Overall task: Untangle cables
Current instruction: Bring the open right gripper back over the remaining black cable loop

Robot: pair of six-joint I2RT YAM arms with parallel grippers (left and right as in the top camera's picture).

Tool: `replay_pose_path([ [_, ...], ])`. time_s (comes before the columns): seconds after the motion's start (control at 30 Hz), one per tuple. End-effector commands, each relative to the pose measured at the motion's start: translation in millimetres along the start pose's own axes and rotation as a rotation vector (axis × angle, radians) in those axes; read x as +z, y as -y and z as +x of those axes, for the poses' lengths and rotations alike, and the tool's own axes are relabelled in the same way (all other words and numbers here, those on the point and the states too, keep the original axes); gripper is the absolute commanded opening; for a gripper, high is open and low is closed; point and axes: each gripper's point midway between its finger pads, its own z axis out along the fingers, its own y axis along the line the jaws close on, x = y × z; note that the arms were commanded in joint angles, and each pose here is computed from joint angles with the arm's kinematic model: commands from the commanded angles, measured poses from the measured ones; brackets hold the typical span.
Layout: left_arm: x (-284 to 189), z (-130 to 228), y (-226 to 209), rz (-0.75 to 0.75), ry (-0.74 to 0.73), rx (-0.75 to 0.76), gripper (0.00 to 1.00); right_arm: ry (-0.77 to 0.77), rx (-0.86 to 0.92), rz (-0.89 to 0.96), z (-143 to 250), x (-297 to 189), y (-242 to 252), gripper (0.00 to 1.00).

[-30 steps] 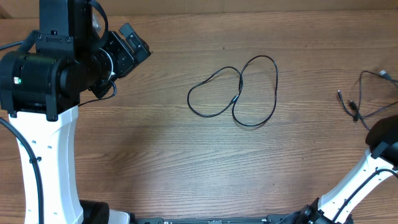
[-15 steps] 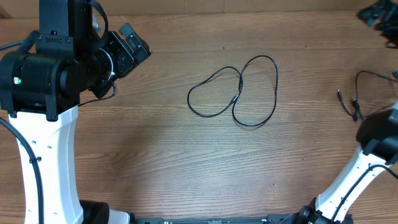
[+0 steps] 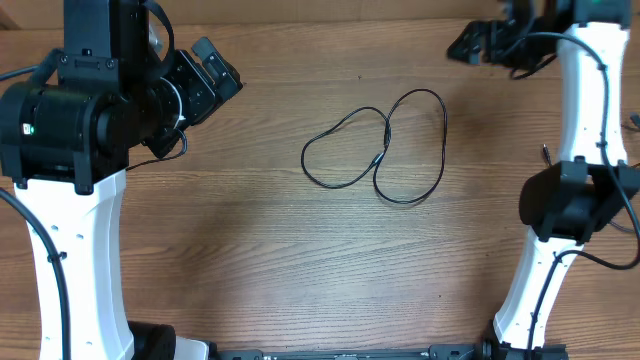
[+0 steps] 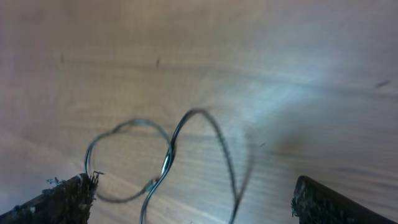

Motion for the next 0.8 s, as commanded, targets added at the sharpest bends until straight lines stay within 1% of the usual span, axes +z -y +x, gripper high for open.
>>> replay_pose_path([
  [0.0,0,-2,0,-0.006,0.011,0.025,1.0,-0.068,-0.021,-0.004,15,18,-10,1.0],
  [0.13,0,-2,0,-0.006,0.011,0.025,1.0,-0.12,-0.022,0.016,27,32,-11,1.0],
  [0.3,0,-2,0,-0.006,0.011,0.025,1.0,-0.177,-0.011,0.086,43,51,8,1.0],
  [0.57,0,-2,0,-0.006,0.011,0.025,1.0,-0.278,0.035,0.07,81,83,21,1.0],
  [0.77,0,-2,0,-0.006,0.011,0.025,0.99,-0.367,0.082,0.054,105,84,18,1.0],
])
